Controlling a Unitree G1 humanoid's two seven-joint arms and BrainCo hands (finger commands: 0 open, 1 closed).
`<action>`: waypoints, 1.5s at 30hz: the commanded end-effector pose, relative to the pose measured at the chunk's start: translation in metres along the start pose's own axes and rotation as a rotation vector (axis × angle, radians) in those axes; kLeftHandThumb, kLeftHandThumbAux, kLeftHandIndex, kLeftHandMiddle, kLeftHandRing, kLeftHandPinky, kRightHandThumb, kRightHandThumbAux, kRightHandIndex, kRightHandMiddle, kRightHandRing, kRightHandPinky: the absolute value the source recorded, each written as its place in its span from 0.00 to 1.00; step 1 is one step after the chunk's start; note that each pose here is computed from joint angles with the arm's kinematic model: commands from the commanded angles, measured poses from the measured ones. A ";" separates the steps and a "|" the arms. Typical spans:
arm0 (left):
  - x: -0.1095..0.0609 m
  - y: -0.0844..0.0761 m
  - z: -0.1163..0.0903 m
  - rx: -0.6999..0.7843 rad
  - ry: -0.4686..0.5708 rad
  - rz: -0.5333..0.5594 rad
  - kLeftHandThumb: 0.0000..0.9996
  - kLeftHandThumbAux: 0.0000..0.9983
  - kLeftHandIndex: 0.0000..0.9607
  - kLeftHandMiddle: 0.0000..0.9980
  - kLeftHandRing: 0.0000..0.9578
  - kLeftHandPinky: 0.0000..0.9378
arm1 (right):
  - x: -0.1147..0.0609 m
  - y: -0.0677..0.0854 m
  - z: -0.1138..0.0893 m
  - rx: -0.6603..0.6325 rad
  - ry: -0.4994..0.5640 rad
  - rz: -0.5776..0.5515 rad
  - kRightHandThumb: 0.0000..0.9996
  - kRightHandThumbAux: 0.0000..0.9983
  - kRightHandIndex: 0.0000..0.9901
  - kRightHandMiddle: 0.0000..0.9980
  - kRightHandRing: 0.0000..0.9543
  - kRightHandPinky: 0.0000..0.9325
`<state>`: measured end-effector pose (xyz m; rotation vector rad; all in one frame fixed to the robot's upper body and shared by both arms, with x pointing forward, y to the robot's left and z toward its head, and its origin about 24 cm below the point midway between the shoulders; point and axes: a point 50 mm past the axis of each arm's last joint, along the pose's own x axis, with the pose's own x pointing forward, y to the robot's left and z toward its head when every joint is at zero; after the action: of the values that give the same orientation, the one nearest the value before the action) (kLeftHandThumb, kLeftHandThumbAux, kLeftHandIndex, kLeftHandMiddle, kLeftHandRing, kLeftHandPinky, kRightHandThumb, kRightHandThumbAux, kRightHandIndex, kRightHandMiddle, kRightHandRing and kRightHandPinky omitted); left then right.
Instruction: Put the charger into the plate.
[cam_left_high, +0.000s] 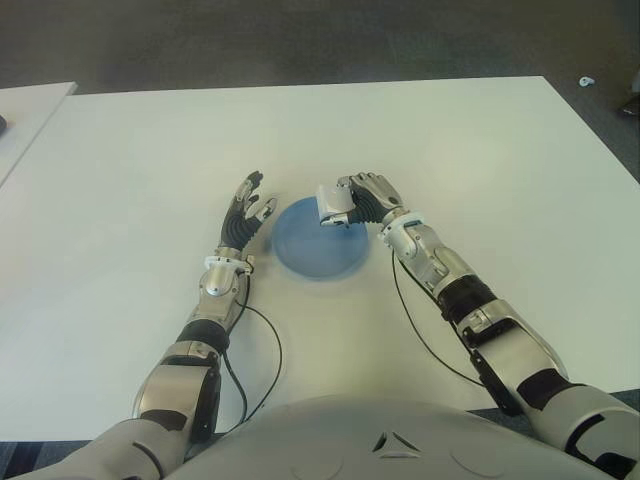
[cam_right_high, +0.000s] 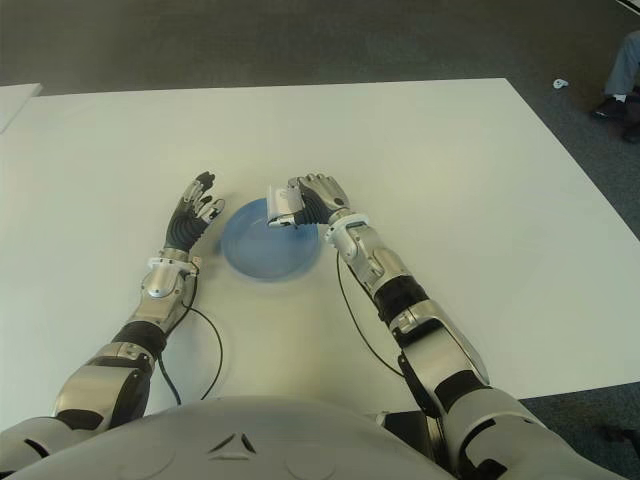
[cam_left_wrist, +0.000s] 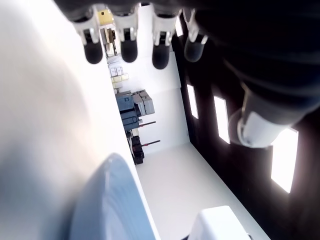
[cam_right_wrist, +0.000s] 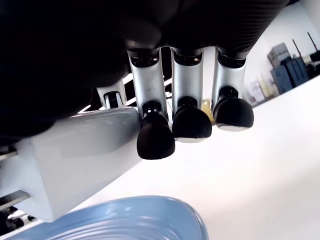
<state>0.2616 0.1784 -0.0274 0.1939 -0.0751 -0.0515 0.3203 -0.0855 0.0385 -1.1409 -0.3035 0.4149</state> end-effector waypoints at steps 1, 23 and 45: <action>-0.053 -0.027 -0.041 -0.048 0.214 -0.029 0.00 0.56 0.05 0.09 0.07 0.06 | 0.004 0.000 0.005 0.004 -0.016 -0.004 0.74 0.71 0.44 0.86 0.89 0.91; -0.050 -0.028 -0.042 -0.014 0.239 -0.036 0.00 0.55 0.05 0.08 0.05 0.02 | 0.001 0.003 0.006 -0.180 -0.075 0.059 0.63 0.58 0.40 0.58 0.60 0.55; -0.049 -0.028 -0.047 0.027 0.290 -0.027 0.00 0.55 0.05 0.07 0.01 0.00 | -0.004 0.006 0.004 -0.318 -0.112 0.195 0.37 0.11 0.00 0.00 0.00 0.00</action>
<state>0.2631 0.1740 -0.0327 0.2467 -0.0247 -0.0298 0.3160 -0.0809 0.0389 -1.4522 -0.3881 0.5892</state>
